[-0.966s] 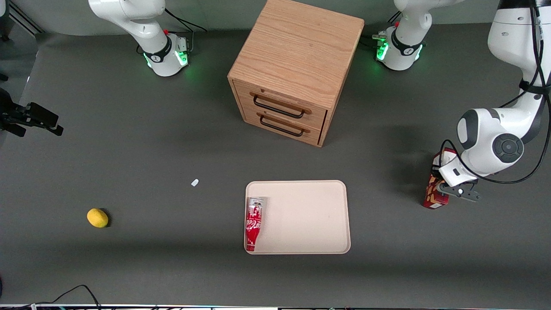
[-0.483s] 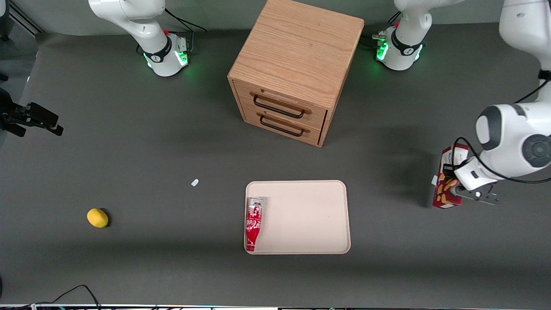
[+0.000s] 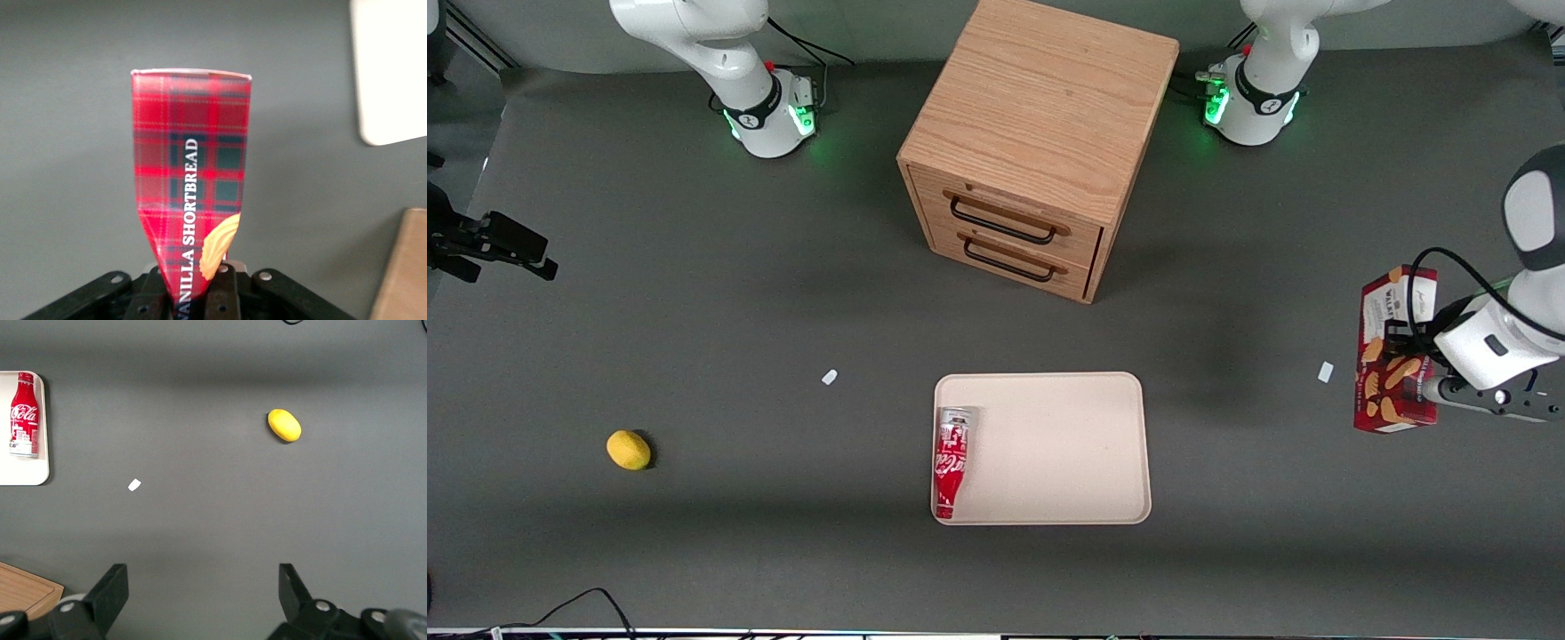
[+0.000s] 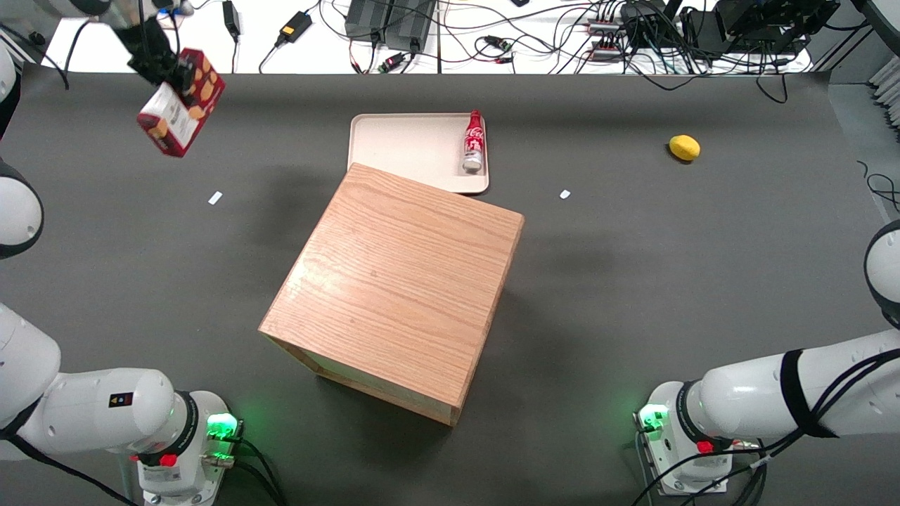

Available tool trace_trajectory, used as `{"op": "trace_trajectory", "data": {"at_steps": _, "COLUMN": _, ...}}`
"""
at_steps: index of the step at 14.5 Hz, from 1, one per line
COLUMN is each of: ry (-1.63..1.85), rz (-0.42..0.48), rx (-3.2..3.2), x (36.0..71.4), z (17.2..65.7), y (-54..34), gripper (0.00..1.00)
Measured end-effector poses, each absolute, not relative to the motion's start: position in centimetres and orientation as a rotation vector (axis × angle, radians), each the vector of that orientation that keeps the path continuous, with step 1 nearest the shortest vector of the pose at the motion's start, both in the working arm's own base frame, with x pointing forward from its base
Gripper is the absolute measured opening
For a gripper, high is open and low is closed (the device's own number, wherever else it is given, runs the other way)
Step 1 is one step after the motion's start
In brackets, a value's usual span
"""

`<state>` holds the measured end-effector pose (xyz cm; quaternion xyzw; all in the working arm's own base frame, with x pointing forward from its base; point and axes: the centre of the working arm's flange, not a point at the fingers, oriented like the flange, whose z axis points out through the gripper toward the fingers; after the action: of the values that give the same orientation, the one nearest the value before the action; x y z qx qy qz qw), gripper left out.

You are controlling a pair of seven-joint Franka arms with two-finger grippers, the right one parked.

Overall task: Place red cookie box on tray
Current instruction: 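Carry the held box over the white tray beside the can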

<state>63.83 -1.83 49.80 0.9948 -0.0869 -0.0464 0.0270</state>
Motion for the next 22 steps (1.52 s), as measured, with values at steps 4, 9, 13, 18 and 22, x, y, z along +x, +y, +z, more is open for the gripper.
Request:
{"op": "trace_trajectory", "data": {"at_steps": 4, "ry": -0.139, "rz": -0.111, "rx": 3.057, "x": 64.6, "z": 53.3, "y": -9.2, "gripper": 0.15}}
{"op": "trace_trajectory", "data": {"at_steps": 9, "ry": 0.071, "rz": -0.062, "rx": 2.998, "x": 67.3, "z": 49.7, "y": -19.5, "gripper": 0.15}}
{"op": "trace_trajectory", "data": {"at_steps": 13, "ry": 0.091, "rz": -0.037, "rx": 3.01, "x": 68.7, "z": 41.5, "y": -26.4, "gripper": 0.15}}
{"op": "trace_trajectory", "data": {"at_steps": 18, "ry": 0.063, "rz": 0.036, "rx": 3.041, "x": 69.5, "z": 31.4, "y": -30.9, "gripper": 0.15}}
{"op": "trace_trajectory", "data": {"at_steps": 22, "ry": 0.054, "rz": 0.027, "rx": 3.06, "x": 69.8, "z": 27.2, "y": -30.7, "gripper": 0.15}}
